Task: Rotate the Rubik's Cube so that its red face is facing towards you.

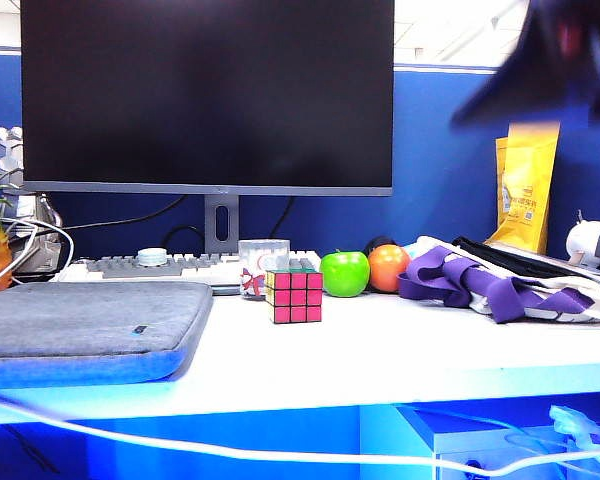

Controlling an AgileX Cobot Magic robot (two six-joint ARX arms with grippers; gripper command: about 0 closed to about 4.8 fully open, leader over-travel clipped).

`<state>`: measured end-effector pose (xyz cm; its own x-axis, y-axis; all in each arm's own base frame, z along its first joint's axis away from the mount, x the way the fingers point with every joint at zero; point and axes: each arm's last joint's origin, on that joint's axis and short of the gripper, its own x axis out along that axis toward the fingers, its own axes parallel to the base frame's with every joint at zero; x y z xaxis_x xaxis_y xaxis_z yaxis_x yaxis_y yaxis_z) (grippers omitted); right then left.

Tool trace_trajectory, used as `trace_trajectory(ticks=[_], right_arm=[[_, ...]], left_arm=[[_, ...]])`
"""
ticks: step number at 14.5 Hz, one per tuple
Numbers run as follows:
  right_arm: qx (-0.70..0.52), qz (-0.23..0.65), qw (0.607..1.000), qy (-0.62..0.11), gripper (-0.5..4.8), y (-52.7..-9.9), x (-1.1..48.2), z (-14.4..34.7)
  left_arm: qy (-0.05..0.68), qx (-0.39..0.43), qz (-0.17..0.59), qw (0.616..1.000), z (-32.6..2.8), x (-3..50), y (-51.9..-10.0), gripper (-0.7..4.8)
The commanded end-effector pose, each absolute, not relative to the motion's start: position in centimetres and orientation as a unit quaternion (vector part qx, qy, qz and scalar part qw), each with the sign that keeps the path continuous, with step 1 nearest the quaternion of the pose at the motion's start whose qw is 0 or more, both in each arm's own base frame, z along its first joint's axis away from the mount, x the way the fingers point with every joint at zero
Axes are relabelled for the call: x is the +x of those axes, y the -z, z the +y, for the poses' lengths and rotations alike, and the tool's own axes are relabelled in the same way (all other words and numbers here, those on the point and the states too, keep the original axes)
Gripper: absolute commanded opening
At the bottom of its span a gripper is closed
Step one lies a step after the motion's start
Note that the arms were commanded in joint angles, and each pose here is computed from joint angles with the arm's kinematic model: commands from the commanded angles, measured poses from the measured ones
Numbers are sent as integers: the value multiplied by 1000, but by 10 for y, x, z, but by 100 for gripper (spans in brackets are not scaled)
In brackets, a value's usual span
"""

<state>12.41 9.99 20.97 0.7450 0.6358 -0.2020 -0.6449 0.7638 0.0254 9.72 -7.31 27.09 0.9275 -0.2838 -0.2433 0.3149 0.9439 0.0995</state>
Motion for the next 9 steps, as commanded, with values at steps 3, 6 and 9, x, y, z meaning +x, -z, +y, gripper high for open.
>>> trace_trajectory(ticks=[3,6,9], right_arm=[[-34,88,944,-316,-1,-179,124,95],[-36,83,953,-289,-1,-172,135,89],[-43,105,953,-280,-1,-166,138,89]], left_arm=[[217,123,114,962,-86,96,-223,-5],[205,172,68,961,-85,102,-226,-5],[192,127,81,970,-83,103,-225,-1]])
